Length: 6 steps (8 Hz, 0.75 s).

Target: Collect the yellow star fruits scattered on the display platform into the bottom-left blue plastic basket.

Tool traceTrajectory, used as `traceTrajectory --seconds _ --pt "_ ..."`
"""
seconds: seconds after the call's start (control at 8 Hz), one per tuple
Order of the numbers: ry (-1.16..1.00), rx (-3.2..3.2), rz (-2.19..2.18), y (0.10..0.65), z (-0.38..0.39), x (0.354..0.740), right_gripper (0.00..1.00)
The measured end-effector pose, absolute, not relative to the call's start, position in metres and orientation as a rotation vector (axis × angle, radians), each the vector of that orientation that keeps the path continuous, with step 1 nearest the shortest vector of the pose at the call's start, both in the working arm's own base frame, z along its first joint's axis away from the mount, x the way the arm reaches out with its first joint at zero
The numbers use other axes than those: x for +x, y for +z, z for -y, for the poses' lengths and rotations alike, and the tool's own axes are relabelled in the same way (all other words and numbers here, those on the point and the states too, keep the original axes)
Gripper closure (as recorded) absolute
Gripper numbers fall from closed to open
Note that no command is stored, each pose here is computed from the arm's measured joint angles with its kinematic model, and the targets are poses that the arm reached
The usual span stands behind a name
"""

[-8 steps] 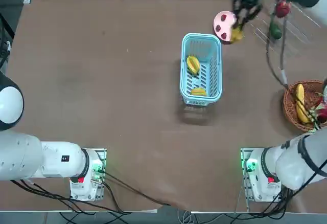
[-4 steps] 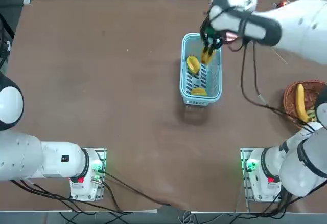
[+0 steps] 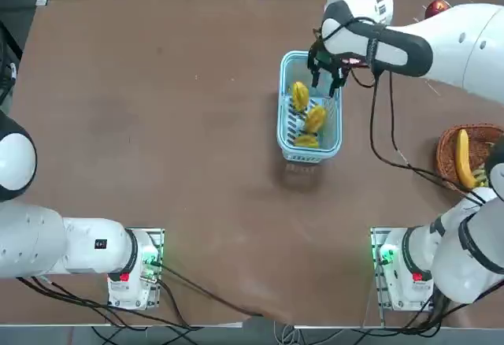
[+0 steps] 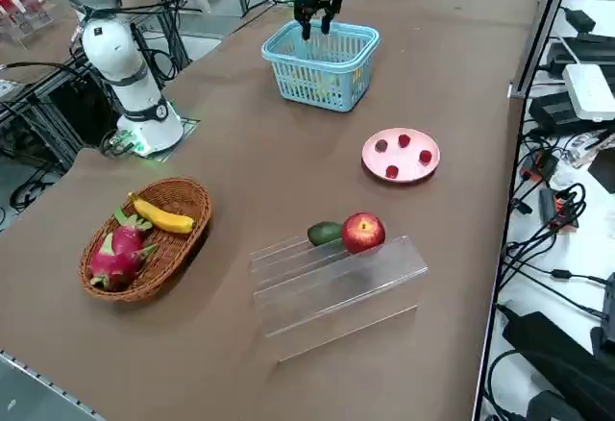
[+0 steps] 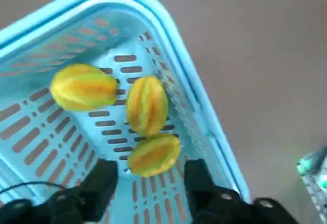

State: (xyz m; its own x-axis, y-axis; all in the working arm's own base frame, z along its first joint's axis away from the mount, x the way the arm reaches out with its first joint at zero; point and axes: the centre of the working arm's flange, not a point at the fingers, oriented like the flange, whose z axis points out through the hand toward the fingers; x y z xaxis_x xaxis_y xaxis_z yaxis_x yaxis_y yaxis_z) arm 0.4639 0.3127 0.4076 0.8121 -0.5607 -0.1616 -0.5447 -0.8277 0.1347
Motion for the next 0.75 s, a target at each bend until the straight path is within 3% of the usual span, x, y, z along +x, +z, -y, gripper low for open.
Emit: traceTrajectory --seconds 0.12,0.75 --pt "-0.302 2.912 0.887 0.429 -0.294 0.477 0.00" --pt "-0.308 3.026 0.553 0.558 -0.096 0.540 0.00"
